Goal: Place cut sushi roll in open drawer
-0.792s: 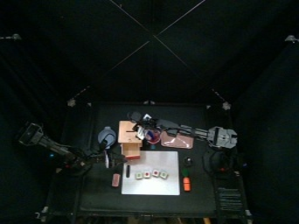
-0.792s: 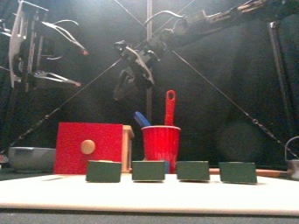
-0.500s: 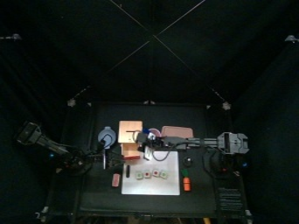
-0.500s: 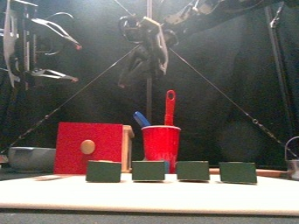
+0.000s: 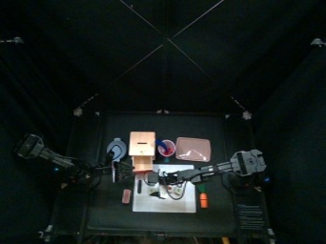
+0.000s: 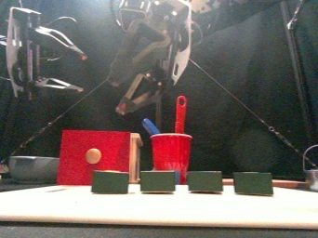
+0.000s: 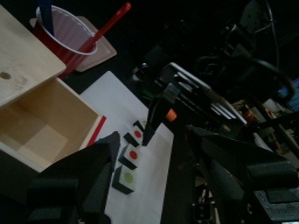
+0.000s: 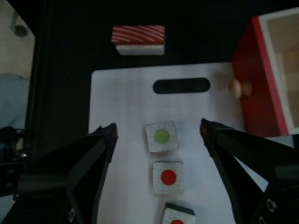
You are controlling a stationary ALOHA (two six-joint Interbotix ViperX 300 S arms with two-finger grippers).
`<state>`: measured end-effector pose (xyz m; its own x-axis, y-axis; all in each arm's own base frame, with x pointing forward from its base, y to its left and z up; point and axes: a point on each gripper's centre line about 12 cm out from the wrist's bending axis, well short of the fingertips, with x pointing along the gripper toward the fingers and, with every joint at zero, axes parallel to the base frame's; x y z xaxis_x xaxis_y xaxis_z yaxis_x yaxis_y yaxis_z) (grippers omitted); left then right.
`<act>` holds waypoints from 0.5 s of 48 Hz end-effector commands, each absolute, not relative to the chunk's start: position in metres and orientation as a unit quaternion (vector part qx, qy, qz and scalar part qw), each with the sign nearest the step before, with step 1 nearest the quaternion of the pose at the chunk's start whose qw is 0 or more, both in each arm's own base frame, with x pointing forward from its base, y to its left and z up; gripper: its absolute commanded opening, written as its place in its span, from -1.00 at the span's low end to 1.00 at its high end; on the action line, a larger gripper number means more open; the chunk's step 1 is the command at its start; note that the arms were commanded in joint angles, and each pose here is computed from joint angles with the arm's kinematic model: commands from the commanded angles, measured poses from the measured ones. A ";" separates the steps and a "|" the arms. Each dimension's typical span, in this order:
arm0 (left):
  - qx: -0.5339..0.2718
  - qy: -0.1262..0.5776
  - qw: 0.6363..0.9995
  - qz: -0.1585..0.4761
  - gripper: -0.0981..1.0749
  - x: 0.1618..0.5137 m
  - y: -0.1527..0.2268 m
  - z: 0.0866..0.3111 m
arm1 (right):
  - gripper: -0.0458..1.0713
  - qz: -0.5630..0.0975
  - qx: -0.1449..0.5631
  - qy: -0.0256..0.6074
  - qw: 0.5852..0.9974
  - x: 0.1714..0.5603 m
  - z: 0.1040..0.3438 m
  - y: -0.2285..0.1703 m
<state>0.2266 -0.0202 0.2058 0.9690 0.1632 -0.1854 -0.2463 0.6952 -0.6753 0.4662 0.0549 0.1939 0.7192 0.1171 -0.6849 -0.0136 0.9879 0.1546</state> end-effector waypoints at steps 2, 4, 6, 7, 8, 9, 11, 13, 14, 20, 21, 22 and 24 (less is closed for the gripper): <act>-0.363 0.045 0.925 0.101 0.78 0.228 -0.021 0.212 | 0.93 0.038 0.067 0.367 0.927 0.471 0.195 0.057; -0.355 0.042 0.929 0.092 0.78 0.227 -0.022 0.213 | 0.88 0.037 0.068 0.373 0.925 0.471 0.189 0.058; -0.350 0.039 0.932 0.086 0.78 0.227 -0.023 0.215 | 0.84 0.036 0.069 0.379 0.922 0.472 0.183 0.058; -0.347 0.037 0.933 0.082 0.78 0.227 -0.023 0.216 | 0.82 0.036 0.069 0.380 0.922 0.473 0.182 0.058; -0.344 0.035 0.935 0.078 0.78 0.227 -0.024 0.218 | 0.81 0.037 0.068 0.382 0.921 0.474 0.180 0.059; -0.343 0.034 0.936 0.075 0.78 0.227 -0.024 0.218 | 0.78 0.037 0.066 0.384 0.920 0.474 0.177 0.059; -0.339 0.031 0.938 0.070 0.78 0.226 -0.025 0.220 | 0.76 0.038 0.064 0.388 0.919 0.476 0.172 0.060; -0.337 0.029 0.938 0.068 0.78 0.226 -0.025 0.221 | 0.74 0.038 0.064 0.391 0.917 0.478 0.169 0.060; -0.337 0.030 0.938 0.069 0.78 0.226 -0.025 0.220 | 0.73 0.038 0.064 0.393 0.917 0.478 0.166 0.061; -0.337 0.029 0.938 0.076 0.78 0.225 -0.021 0.219 | 0.70 0.037 0.064 0.402 0.913 0.481 0.155 0.062; -0.337 0.030 0.938 0.076 0.78 0.225 -0.021 0.219 | 0.70 0.036 0.064 0.404 0.912 0.482 0.153 0.061; -0.337 0.030 0.938 0.077 0.78 0.225 -0.021 0.218 | 0.70 0.036 0.064 0.406 0.911 0.482 0.151 0.061; -0.337 0.030 0.938 0.077 0.78 0.225 -0.021 0.219 | 0.70 0.035 0.065 0.408 0.910 0.483 0.148 0.061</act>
